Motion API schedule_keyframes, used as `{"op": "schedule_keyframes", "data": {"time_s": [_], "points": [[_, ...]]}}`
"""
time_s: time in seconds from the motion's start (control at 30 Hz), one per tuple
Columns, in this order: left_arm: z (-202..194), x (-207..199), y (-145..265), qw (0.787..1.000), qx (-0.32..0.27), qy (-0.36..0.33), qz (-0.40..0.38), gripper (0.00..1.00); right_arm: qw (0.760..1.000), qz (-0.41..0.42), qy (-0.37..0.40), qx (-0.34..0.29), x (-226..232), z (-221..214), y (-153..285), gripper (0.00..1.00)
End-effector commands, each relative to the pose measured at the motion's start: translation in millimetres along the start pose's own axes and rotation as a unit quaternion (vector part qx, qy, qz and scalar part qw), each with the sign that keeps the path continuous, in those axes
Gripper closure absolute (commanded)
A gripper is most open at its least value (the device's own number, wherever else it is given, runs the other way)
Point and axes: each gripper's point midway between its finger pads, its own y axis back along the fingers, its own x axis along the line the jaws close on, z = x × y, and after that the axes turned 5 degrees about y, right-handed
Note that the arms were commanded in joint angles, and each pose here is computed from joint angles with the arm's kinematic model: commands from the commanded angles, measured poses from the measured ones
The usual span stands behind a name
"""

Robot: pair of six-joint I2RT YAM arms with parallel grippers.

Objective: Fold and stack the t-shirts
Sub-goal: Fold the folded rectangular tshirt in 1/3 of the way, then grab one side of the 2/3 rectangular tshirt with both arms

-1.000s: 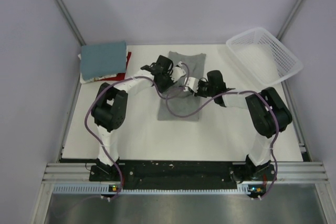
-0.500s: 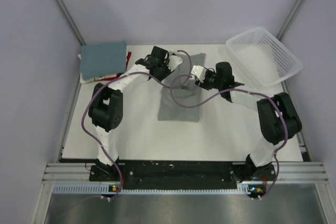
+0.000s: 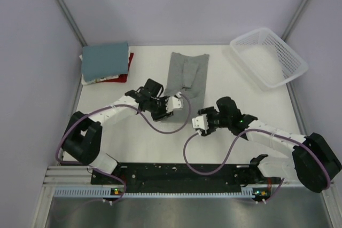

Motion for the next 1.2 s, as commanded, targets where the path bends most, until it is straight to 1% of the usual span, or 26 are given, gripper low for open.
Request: {"op": "schedule_keyframes", "data": {"time_s": [0.0,0.1,0.27,0.3,0.33,0.4,0.5,0.53,0.6,0.63,0.67,0.7,0.73,0.77,0.8,0.83,0.9,1.03,1.17], "points": [[-9.3,-6.0,-15.7,0.997,0.019,-0.067,0.025,0.54,0.998,0.045,0.033,0.04,31.2,-8.1,-6.2,0.37],[-16.5,-7.4,-25.2,0.996,0.036,-0.074,0.033,0.54,0.996,0.055,0.036,0.053,38.8,-15.3,-14.5,0.37],[-27.8,-8.9,-34.6,0.995,0.06,-0.074,0.038,0.56,0.993,0.074,0.035,0.08,52.3,-31.8,-22.4,0.41],[-31.4,-10.0,-35.9,0.995,0.065,-0.073,0.036,0.57,0.993,0.076,0.029,0.088,53.9,-35.4,-23.3,0.43],[-33.8,-12.0,-37.2,0.994,0.07,-0.074,0.032,0.58,0.993,0.06,0.024,0.095,47.1,-37.7,-25.8,0.44],[-41.9,-18.9,-39.6,0.994,0.085,-0.072,0.018,0.6,0.992,0.057,0.019,0.112,44.8,-44.3,-27.1,0.45],[-50.3,-29.0,-42.3,0.993,0.097,-0.07,0.0,0.61,0.991,0.061,0.018,0.114,47.4,-46.7,-29.2,0.46],[-50.9,-30.7,-43.0,0.993,0.097,-0.072,-0.004,0.61,0.992,0.065,0.014,0.111,49.4,-46.1,-30.3,0.48],[-54.1,-34.5,-44.7,0.993,0.098,-0.069,-0.012,0.62,0.991,0.075,0.009,0.108,56.0,-46.9,-33.1,0.54],[-54.0,-34.4,-45.5,0.993,0.098,-0.068,-0.013,0.62,0.991,0.081,0.009,0.111,58.6,-48.1,-34.0,0.58],[-54.0,-34.2,-46.4,0.993,0.099,-0.066,-0.014,0.63,0.989,0.085,0.008,0.119,61.2,-50.8,-34.7,0.64],[-56.4,-34.6,-48.0,0.993,0.103,-0.061,-0.014,0.65,0.988,0.09,0.007,0.126,63.6,-53.5,-34.9,0.75],[-56.5,-33.6,-48.4,0.993,0.105,-0.059,-0.013,0.7,0.987,0.092,0.007,0.132,63.9,-55.2,-34.6,0.87],[-58.8,-33.9,-49.5,0.992,0.108,-0.057,-0.013,0.78,0.986,0.094,0.006,0.137,65.0,-56.4,-33.7,0.94],[-60.2,-33.9,-49.6,0.992,0.111,-0.055,-0.012,0.87,0.985,0.1,0.003,0.14,66.6,-56.2,-31.5,0.97],[-60.8,-34.0,-48.6,0.992,0.112,-0.056,-0.011,0.99,0.984,0.11,0.0,0.141,69.6,-55.4,-28.5,1.0],[-60.9,-35.6,-45.0,0.992,0.11,-0.057,-0.01,1.0,0.983,0.124,-0.004,0.138,75.1,-50.0,-22.4,1.0],[-55.9,-43.4,-29.9,0.994,0.094,-0.055,-0.007,1.0,0.981,0.144,0.013,0.131,85.3,-30.8,-7.2,1.0],[-53.6,-67.0,-11.1,0.995,0.087,-0.028,-0.04,1.0,0.984,0.147,0.02,0.102,89.5,-2.7,8.6,1.0]]}}
